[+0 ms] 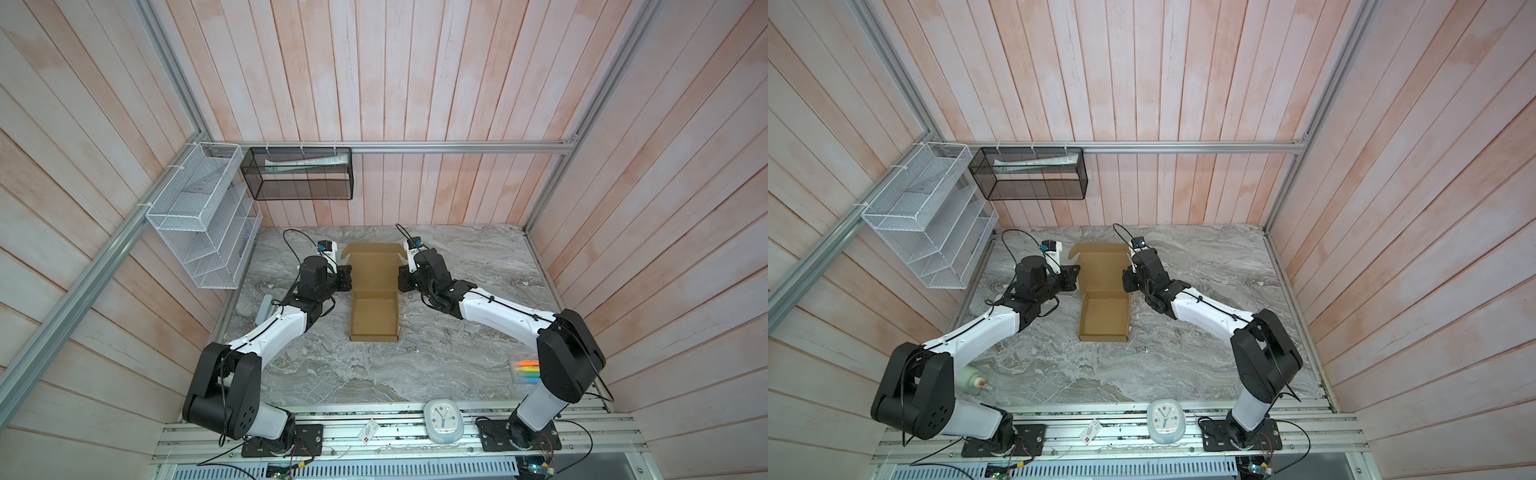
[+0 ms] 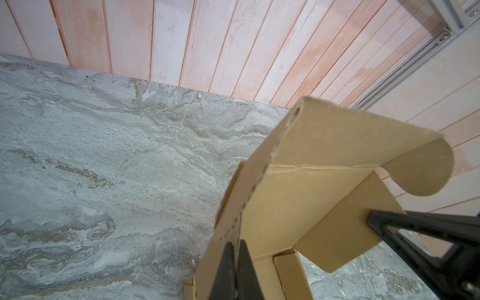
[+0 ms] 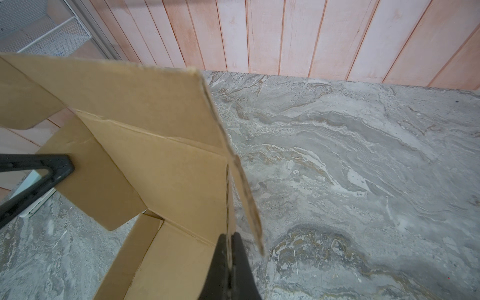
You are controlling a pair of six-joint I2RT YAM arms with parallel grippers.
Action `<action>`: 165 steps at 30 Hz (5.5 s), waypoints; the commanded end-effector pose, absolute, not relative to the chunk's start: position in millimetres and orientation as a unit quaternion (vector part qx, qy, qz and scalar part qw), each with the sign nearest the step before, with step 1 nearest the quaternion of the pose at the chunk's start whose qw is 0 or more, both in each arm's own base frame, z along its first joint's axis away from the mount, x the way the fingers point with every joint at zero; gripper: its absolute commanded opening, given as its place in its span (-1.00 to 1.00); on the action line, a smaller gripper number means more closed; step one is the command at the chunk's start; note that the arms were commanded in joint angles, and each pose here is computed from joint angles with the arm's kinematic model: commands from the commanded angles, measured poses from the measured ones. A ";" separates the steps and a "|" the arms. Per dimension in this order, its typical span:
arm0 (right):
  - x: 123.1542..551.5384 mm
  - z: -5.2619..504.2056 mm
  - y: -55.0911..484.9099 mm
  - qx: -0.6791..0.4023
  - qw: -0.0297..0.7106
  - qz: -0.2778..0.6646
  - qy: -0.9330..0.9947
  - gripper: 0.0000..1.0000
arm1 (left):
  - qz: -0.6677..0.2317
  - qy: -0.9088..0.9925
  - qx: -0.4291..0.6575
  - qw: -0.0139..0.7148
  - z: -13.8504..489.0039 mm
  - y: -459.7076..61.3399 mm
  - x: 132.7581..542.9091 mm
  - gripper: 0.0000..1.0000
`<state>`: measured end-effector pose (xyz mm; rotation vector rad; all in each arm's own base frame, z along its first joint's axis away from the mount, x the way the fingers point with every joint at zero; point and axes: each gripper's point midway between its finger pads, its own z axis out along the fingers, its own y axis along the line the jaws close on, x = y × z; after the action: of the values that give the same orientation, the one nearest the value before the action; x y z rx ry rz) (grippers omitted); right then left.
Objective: Assemble paper box
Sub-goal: Fold the lid at the center of the table, then close the paper box at the center of the table.
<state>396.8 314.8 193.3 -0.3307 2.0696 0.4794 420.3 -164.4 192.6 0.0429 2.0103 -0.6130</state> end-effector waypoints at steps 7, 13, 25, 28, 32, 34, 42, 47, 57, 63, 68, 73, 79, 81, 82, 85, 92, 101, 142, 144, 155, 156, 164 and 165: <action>382.0 217.5 324.4 -0.136 0.517 0.222 0.816 -1.00 | -0.265 0.809 0.014 0.525 198.0 -174.5 407.1 -1.00; 379.0 214.0 320.9 -0.136 0.517 0.219 0.816 -1.00 | -0.262 0.813 0.008 0.521 186.4 -170.9 400.4 -1.00; 366.9 204.3 322.2 -0.138 0.508 0.220 0.821 -1.00 | -0.261 0.817 -0.009 0.514 171.9 -161.6 381.9 -1.00; 363.6 201.3 323.3 -0.140 0.506 0.220 0.822 -1.00 | -0.263 0.817 -0.013 0.512 168.9 -160.3 378.5 -1.00; 358.9 196.0 325.7 -0.142 0.500 0.220 0.825 -1.00 | -0.262 0.818 -0.014 0.511 166.6 -160.4 375.5 -1.00; 357.1 194.9 326.0 -0.141 0.499 0.221 0.826 -1.00 | -0.262 0.818 -0.015 0.512 166.9 -160.5 374.1 -1.00; 351.5 187.8 329.1 -0.139 0.494 0.222 0.829 -1.00 | -0.259 0.820 -0.012 0.511 164.7 -166.8 370.5 -1.00; 350.8 187.2 329.7 -0.137 0.494 0.218 0.830 -0.90 | -0.258 0.817 -0.012 0.515 168.4 -167.1 370.7 -1.00; 350.5 183.9 327.9 -0.133 0.491 0.216 0.833 -0.65 | -0.254 0.818 -0.016 0.515 166.0 -164.1 368.3 -1.00; 351.2 182.9 326.8 -0.130 0.491 0.213 0.835 -0.64 | -0.251 0.818 -0.018 0.518 166.0 -162.1 367.1 -1.00; 350.9 180.1 325.8 -0.129 0.490 0.210 0.836 -0.86 | -0.251 0.817 -0.022 0.519 165.7 -160.0 365.1 -1.00; 349.5 176.5 326.5 -0.129 0.488 0.209 0.838 -0.94 | -0.248 0.818 -0.026 0.519 162.1 -157.9 363.5 -1.00; 347.3 173.4 328.4 -0.135 0.489 0.207 0.837 -0.97 | -0.249 0.817 -0.029 0.520 161.5 -157.2 362.8 -1.00; 345.8 172.0 329.5 -0.139 0.490 0.206 0.835 -0.97 | -0.249 0.816 -0.029 0.520 161.3 -157.1 362.0 -1.00; 345.7 171.9 329.6 -0.139 0.491 0.205 0.835 -0.97 | -0.249 0.816 -0.030 0.521 161.1 -156.8 361.9 -1.00; 343.8 173.0 331.7 -0.141 0.493 0.209 0.833 -0.98 | -0.249 0.817 -0.031 0.520 159.2 -156.3 360.8 -1.00; 342.0 178.5 340.5 -0.148 0.497 0.216 0.828 -0.97 | -0.246 0.815 -0.031 0.523 159.0 -154.6 357.7 -1.00; 339.9 183.2 350.5 -0.154 0.496 0.220 0.826 -0.92 | -0.248 0.816 -0.025 0.521 157.4 -158.1 358.7 -1.00; 330.4 171.6 354.7 -0.140 0.478 0.234 0.835 -0.48 | -0.244 0.819 -0.027 0.519 147.9 -156.9 354.0 -1.00; 329.7 172.1 352.5 -0.139 0.479 0.232 0.835 -0.48 | -0.242 0.819 -0.028 0.520 147.2 -155.8 353.5 -1.00; 324.3 171.9 336.8 -0.124 0.482 0.222 0.838 -0.47 | -0.228 0.820 -0.036 0.524 143.4 -147.9 349.8 -1.00; 324.1 172.8 336.0 -0.123 0.483 0.222 0.838 -0.47 | -0.228 0.819 -0.036 0.525 144.1 -147.6 349.7 -1.00; 319.1 190.8 323.1 -0.130 0.497 0.209 0.832 -0.24 | -0.223 0.818 -0.036 0.528 145.4 -146.3 350.0 -1.00; 318.4 193.3 320.5 -0.131 0.499 0.206 0.832 -0.21 | -0.223 0.819 -0.035 0.528 145.0 -146.5 349.9 -1.00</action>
<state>323.1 330.4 188.1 -0.3095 2.0166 0.5434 355.8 -148.1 156.4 -0.0865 1.9222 -0.5493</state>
